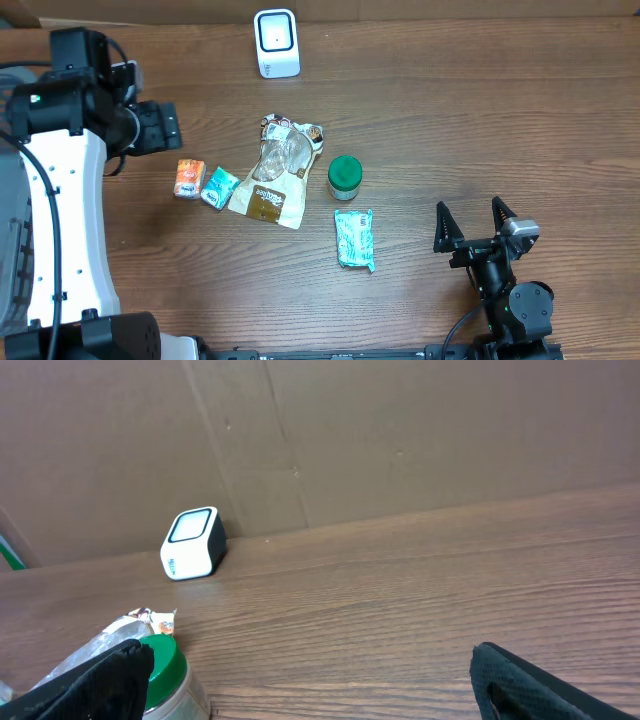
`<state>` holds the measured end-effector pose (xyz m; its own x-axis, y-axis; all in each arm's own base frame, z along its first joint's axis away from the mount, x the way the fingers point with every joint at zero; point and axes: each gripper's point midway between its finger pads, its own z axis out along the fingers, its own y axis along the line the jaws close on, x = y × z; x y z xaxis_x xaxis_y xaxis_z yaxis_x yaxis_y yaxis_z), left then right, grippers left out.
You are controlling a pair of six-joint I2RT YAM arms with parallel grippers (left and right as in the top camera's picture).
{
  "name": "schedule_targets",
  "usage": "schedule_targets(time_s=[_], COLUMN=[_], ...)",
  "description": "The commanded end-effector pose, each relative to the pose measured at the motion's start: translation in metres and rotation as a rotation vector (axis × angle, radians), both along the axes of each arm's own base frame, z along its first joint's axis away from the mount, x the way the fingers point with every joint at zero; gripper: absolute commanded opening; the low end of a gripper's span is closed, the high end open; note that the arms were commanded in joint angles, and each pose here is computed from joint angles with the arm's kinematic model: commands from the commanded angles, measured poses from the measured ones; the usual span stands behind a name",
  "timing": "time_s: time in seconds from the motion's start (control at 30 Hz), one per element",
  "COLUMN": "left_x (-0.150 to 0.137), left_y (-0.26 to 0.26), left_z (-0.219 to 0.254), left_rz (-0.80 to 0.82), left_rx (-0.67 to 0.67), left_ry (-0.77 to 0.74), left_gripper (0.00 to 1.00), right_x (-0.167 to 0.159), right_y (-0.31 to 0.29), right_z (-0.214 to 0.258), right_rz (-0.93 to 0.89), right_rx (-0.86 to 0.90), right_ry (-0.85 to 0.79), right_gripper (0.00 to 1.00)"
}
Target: Scan the item barcode
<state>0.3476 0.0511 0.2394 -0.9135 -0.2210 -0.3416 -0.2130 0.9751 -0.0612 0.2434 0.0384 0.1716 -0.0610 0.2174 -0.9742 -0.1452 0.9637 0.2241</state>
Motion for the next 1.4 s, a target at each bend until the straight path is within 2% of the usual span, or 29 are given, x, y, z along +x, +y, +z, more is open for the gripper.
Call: schedule_targets(time_s=[0.0, 0.13, 0.17, 0.27, 0.53, 0.73, 0.83, 0.9, 1.13, 1.37], left_x=[-0.005, -0.007, -0.008, -0.013, -0.014, -0.005, 0.013, 0.018, 0.015, 0.015], left_y=[0.028, 0.047, 0.056, 0.083, 0.12, 0.121, 0.097, 0.09, 0.105, 0.105], left_z=[-0.015, -0.02, -0.02, -0.018, -0.012, -0.009, -0.006, -0.004, -0.004, -0.004], left_rz=[0.022, 0.075, 0.102, 0.237, 0.319, 0.295, 0.106, 0.051, 0.085, 0.086], left_rx=[0.032, 0.029, 0.045, 0.065, 0.143, 0.143, 0.047, 0.027, 0.103, 0.105], left_ry=[0.054, 0.066, 0.065, 0.051, 0.015, -0.025, -0.095, -0.119, -0.098, -0.098], left_gripper=[0.92, 0.94, 1.0, 1.0, 1.0, 1.0, 0.99, 1.0, 1.0, 1.0], right_x=[0.0, 0.0, 0.0, 0.0, 0.0, 0.0, 0.0, 0.0, 0.0, 0.0], right_y=[0.0, 0.0, 0.0, 0.0, 0.0, 0.0, 0.0, 0.0, 0.0, 0.0], right_z=[-0.002, -0.002, -0.002, -0.002, -0.002, -0.002, -0.002, -0.002, -0.002, -0.002], right_rz=[0.0, 0.0, 0.0, 0.0, 0.0, 0.0, 0.0, 0.0, 0.0, 0.0], right_rx=[-0.004, -0.004, -0.004, -0.004, -0.004, -0.004, -0.004, -0.004, -0.004, -0.004], right_ry=[-0.004, -0.004, -0.004, -0.004, -0.004, -0.004, -0.004, -0.004, -0.004, -0.004], right_gripper=[1.0, 1.0, 1.0, 1.0, 1.0, 1.0, 1.0, 1.0, 1.0, 1.0])
